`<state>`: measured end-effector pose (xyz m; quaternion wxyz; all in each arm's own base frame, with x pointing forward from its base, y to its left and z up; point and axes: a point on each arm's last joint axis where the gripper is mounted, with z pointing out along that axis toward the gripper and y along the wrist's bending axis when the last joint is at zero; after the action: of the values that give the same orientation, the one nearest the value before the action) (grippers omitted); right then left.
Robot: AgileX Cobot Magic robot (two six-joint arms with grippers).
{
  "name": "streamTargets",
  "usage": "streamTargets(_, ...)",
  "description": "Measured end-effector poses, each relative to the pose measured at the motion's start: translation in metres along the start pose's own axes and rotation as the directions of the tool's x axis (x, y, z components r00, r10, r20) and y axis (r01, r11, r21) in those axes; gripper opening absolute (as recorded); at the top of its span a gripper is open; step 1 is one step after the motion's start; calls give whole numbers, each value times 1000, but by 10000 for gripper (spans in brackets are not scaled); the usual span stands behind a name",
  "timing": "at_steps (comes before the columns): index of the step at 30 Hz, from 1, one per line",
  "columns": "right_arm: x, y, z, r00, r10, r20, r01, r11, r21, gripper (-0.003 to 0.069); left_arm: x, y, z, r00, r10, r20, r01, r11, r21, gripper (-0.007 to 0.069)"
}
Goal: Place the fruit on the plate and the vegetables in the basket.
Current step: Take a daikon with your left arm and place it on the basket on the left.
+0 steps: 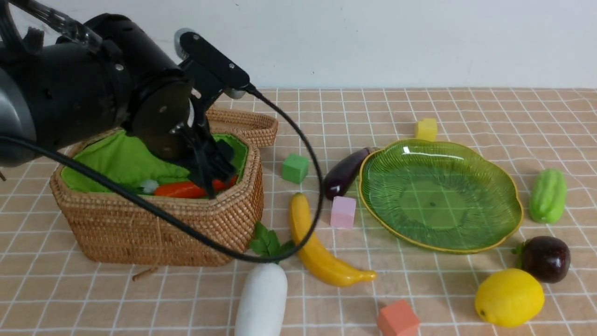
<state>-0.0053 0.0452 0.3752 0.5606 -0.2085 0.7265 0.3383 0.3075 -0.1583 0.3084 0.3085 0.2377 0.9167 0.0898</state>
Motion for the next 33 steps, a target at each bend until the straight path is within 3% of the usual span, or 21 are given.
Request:
streamTargets(1, 1, 1, -1, 1000, 4, -22, -4, 1000, -2, 148, 8, -19, -13, 992, -87, -92, 93, 993, 66, 514)
streamTargets(2, 1, 1, -1, 1000, 6, -25, -6, 1000, -3, 148, 8, -19, -13, 991, -96, -92, 102, 993, 66, 494)
streamTargets(3, 3, 2, -2, 998, 7, -55, -8, 1000, -1, 150, 18, -42, -24, 972, -130, -196, 159, 977, 143, 435)
streamTargets(6, 10, 1, -3, 991, 8, -132, -7, 1000, 7, 151, 34, -81, -32, 954, -93, -285, 177, 942, 284, 332)
streamTargets(9, 15, 1, -4, 982, 3, -187, -2, 1000, 5, 153, 39, -99, -21, 956, -91, -279, 186, 923, 337, 346)
streamTargets(11, 17, 2, -4, 979, 2, -206, -2, 1000, 1, 153, 40, -103, -12, 958, -89, -274, 182, 923, 338, 374)
streamTargets(16, 21, 3, -5, 968, 5, -252, -8, 1000, -10, 154, 43, -117, 29, 946, -105, -306, 190, 946, 264, 558)
streamTargets(21, 23, 3, -5, 963, 7, -268, -10, 1000, -11, 159, 49, -125, 68, 943, -98, -319, 153, 976, 153, 645)
streamTargets(23, 23, 3, -5, 963, 7, -268, -10, 1000, -11, 162, 54, -130, 82, 937, -93, -338, 145, 981, 131, 632)
streamTargets(27, 23, 3, -5, 963, 7, -268, -10, 1000, -11, 162, 59, -135, 91, 922, -103, -373, 160, 979, 124, 521)
streamTargets(33, 22, 3, -5, 964, 6, -267, -9, 1000, -10, 162, 59, -134, 78, 907, -109, -408, 186, 970, 154, 522)
